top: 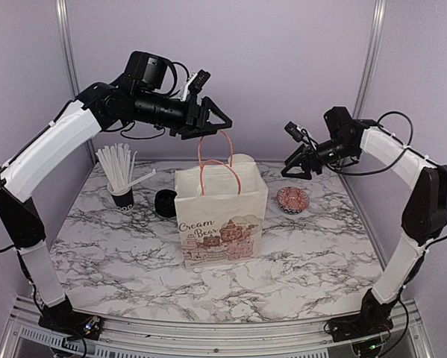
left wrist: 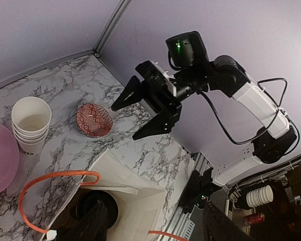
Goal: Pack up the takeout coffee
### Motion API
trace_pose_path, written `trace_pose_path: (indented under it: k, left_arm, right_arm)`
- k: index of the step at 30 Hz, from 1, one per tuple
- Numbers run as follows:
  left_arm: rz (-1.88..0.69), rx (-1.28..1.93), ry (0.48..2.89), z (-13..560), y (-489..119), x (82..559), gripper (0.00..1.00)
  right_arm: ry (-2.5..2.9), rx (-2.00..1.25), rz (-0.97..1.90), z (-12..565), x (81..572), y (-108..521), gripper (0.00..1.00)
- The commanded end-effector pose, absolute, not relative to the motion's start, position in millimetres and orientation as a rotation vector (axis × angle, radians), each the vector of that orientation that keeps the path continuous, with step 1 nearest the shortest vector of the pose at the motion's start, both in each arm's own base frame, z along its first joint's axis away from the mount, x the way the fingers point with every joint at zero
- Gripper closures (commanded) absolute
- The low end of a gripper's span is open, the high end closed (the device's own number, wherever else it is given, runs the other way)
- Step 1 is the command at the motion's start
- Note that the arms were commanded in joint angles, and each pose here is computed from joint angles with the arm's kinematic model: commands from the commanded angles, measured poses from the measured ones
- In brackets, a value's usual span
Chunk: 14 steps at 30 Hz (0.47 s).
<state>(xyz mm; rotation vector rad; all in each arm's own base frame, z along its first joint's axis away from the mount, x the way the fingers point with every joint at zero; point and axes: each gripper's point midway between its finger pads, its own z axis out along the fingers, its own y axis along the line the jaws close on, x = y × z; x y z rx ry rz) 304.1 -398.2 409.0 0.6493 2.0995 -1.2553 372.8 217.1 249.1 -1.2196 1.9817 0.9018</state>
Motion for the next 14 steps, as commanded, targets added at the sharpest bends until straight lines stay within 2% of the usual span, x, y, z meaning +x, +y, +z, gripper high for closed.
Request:
trace_pose_path:
  k: [1, 2, 4, 5, 10, 14]
  left_arm:
    - [-1.038, 0.691, 1.933, 454, -367, 309, 0.26]
    - [-0.964, 0.676, 1.918, 456, -358, 314, 0.21]
    - [-0.797, 0.634, 1.903, 455, -337, 326, 0.04]
    - [-0.668, 0.592, 1.9, 452, -320, 335, 0.02]
    - [-0.174, 0.34, 1.901, 441, -237, 369, 0.01]
    - [0.008, 0.155, 1.908, 423, -181, 385, 0.01]
  right_arm:
    - [1.856, -1.072, 0.724, 323, 388, 176, 0.17]
    - [1.852, -1.013, 0.711, 331, 393, 166, 0.04]
    - [1.851, -0.873, 0.688, 343, 404, 143, 0.01]
    - [1.86, -0.804, 0.676, 346, 409, 133, 0.01]
    - [1.876, -0.569, 0.479, 367, 425, 87, 0.01]
    - [1.723, -0.472, 0.319, 398, 410, 69, 0.01]
